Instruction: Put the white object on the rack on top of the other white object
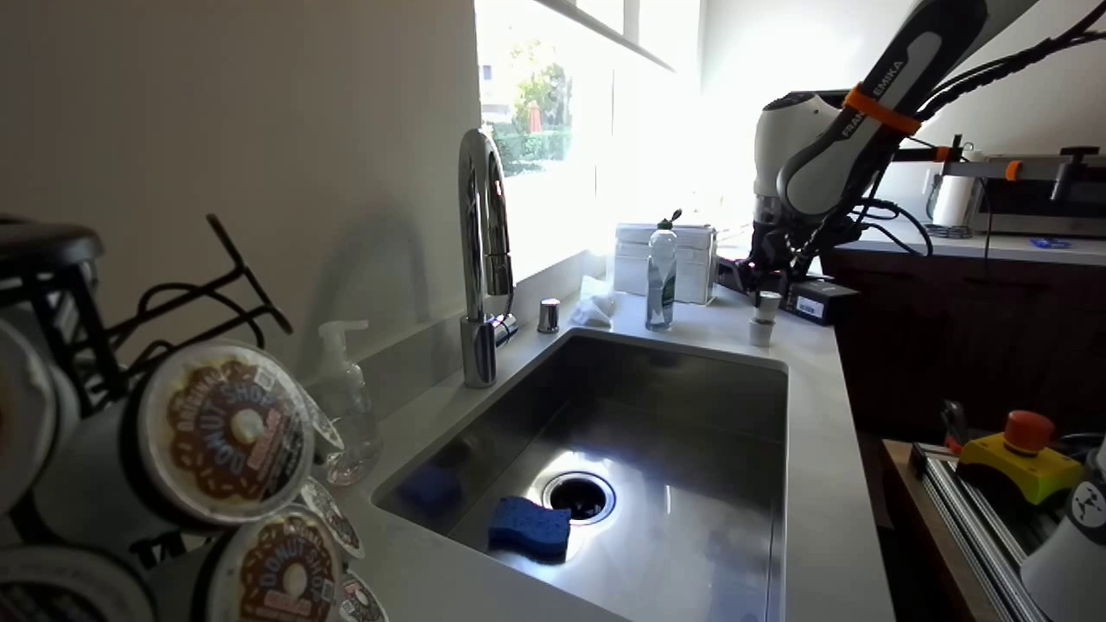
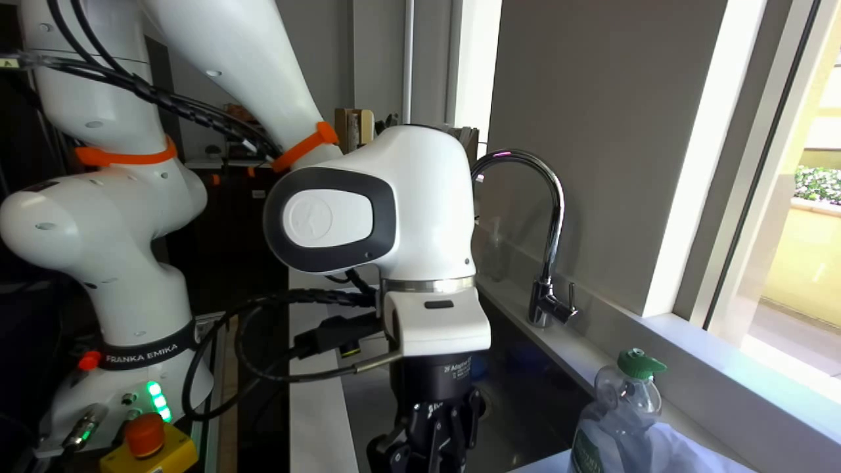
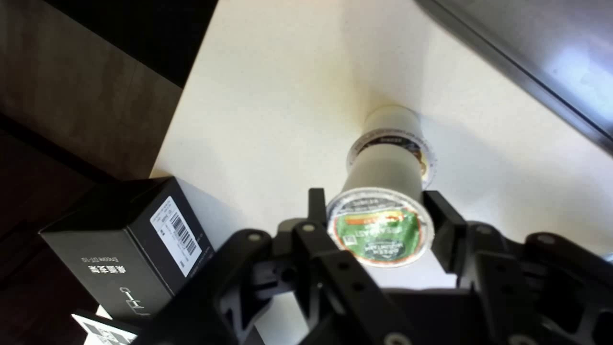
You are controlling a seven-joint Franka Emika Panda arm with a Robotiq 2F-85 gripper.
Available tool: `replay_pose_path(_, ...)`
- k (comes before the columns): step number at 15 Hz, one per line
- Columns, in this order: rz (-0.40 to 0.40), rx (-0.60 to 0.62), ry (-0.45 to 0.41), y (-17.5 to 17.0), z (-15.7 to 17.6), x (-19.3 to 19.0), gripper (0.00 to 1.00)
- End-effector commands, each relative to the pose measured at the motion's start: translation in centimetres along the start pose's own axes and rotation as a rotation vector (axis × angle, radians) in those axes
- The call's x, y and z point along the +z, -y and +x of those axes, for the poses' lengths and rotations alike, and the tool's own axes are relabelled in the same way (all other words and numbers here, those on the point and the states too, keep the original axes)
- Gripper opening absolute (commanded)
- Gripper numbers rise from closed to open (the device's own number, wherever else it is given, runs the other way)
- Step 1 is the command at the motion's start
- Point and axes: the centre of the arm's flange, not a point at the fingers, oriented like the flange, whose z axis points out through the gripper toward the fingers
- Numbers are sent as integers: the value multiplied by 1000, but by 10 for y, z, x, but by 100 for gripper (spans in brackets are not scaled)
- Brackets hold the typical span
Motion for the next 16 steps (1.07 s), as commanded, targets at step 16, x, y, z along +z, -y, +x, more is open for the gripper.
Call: replay_pose_path(16,1,11,-17,4,-4,10,27)
